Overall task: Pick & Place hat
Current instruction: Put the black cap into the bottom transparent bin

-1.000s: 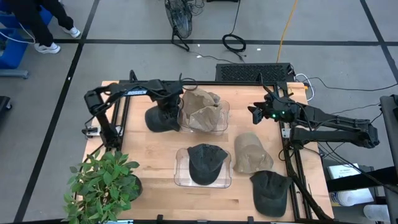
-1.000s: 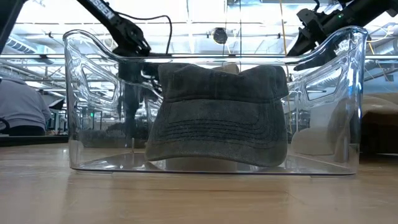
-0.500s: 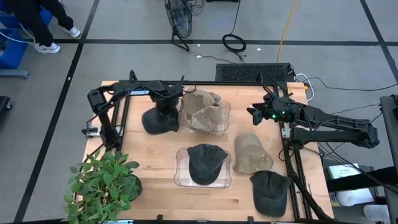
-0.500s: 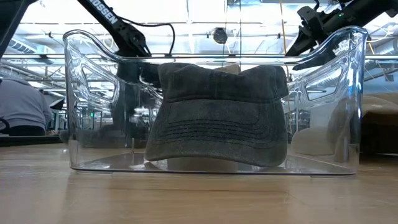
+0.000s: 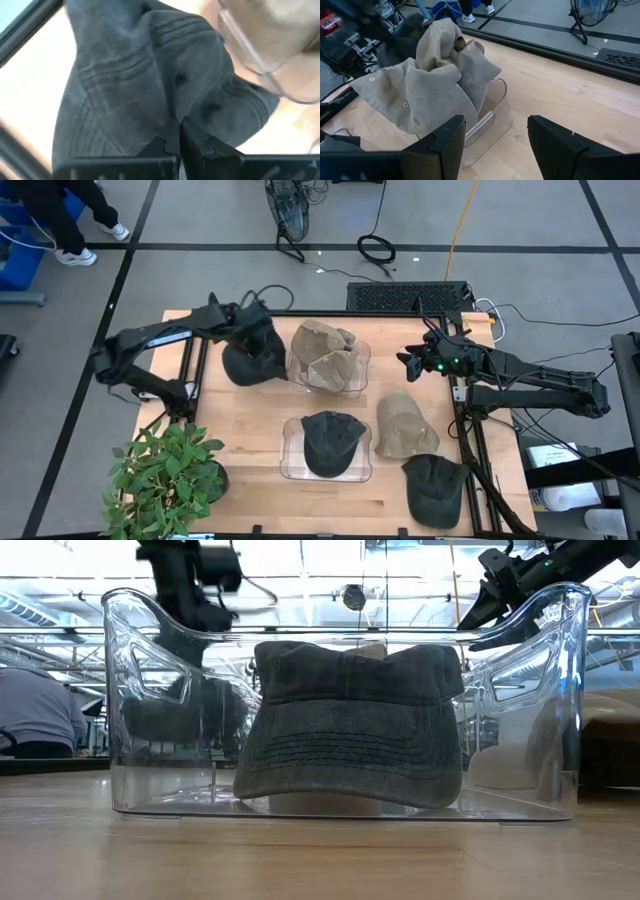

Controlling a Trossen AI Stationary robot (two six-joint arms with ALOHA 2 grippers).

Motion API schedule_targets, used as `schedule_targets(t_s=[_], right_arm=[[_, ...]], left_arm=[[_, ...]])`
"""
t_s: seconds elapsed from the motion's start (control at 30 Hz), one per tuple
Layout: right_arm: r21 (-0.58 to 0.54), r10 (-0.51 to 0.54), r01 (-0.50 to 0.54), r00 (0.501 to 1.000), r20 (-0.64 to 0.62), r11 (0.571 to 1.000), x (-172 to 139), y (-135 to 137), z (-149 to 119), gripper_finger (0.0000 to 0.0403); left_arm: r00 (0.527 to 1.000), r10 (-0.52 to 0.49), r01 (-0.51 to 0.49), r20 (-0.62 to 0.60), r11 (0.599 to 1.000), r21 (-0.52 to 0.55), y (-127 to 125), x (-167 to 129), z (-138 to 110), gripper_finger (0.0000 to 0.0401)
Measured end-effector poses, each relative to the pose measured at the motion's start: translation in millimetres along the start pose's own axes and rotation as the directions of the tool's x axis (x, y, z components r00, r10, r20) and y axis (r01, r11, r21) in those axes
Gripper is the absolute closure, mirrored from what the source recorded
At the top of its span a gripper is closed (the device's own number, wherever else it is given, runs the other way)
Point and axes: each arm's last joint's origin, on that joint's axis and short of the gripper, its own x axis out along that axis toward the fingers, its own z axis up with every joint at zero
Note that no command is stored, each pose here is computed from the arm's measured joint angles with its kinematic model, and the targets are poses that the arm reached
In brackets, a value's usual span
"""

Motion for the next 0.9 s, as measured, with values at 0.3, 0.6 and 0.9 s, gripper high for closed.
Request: schedule_targets(t_s=[0.3,0.6,0.9], right_arm=[[-0.02,0.092,-0.093,0.994,-0.052,0.995,11.4,-2.6,-15.6,0.0204],[0.004,0.414,-0.415,0.906,-0.091,0.91,23.8,2.3,-34.3,0.0204],[-0.15,0.609,-0.601,0.793,0.013,0.785,9.3,32.4,-32.5,0.0204]], left_arm=[[0.956,0.055,0.015,0.288,0.972,-0.236,-42.2,-50.7,-39.1,0.0399],[0.792,-0.017,0.251,0.61,0.92,-0.301,-103.1,-70.6,-59.6,0.04],[0.513,-0.116,0.436,0.85,0.889,-0.142,-165.7,-84.8,-56.4,0.04]])
